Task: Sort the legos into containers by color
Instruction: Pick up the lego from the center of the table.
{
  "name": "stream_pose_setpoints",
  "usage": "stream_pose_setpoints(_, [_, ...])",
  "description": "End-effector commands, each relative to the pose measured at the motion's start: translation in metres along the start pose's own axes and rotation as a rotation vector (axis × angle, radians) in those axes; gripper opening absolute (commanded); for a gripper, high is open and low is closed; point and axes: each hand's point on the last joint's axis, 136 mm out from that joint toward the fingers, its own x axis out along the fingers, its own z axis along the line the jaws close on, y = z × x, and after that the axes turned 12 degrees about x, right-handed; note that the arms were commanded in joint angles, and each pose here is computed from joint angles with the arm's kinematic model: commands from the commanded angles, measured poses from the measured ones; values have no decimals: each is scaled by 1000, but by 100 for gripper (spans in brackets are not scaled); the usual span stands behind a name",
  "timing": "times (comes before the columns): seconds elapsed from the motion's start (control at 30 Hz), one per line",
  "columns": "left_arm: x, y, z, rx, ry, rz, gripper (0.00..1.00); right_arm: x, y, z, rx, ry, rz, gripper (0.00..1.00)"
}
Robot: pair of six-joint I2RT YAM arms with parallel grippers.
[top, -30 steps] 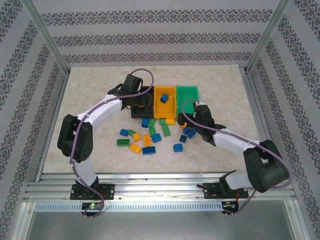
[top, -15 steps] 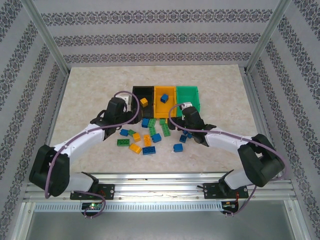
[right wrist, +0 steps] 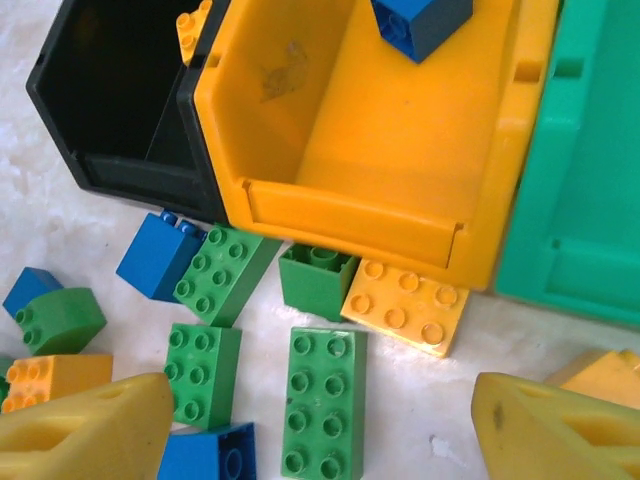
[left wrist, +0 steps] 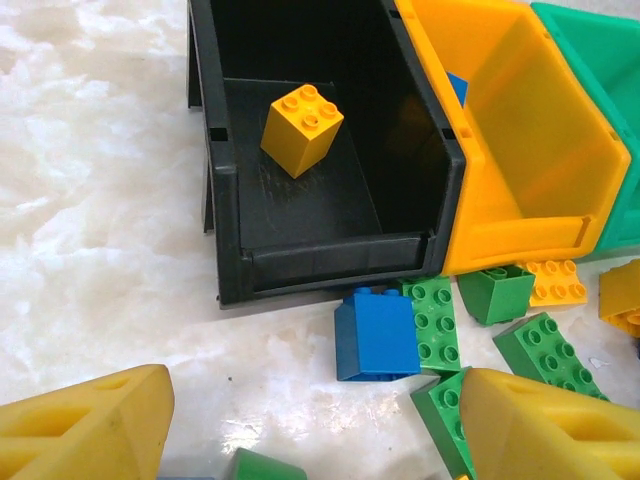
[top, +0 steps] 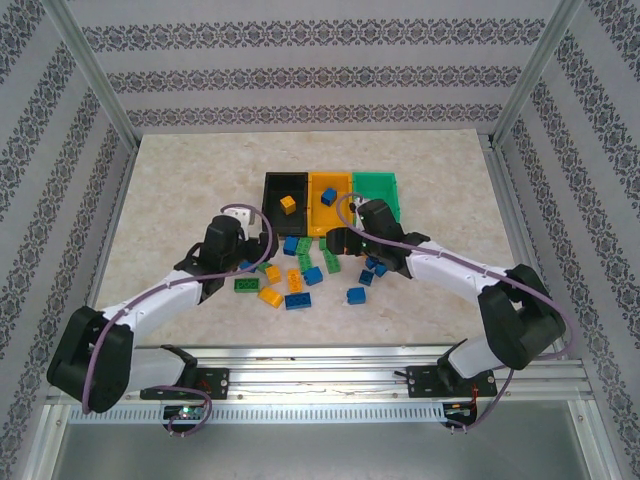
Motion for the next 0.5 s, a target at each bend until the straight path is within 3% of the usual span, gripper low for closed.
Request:
stream_pose_setpoints(0.0, [-5, -14, 0, -11, 24, -110, 75, 6, 28, -1, 10, 53, 125, 77])
stream_pose_setpoints(0.27, [-5, -1, 5, -58, 20, -110, 76, 23, 44, -17, -98, 286, 210, 65])
stream_pose_setpoints(0.47, [0, 3, 2, -67, 41, -97, 76, 32, 50, -19, -133, 361, 242, 59])
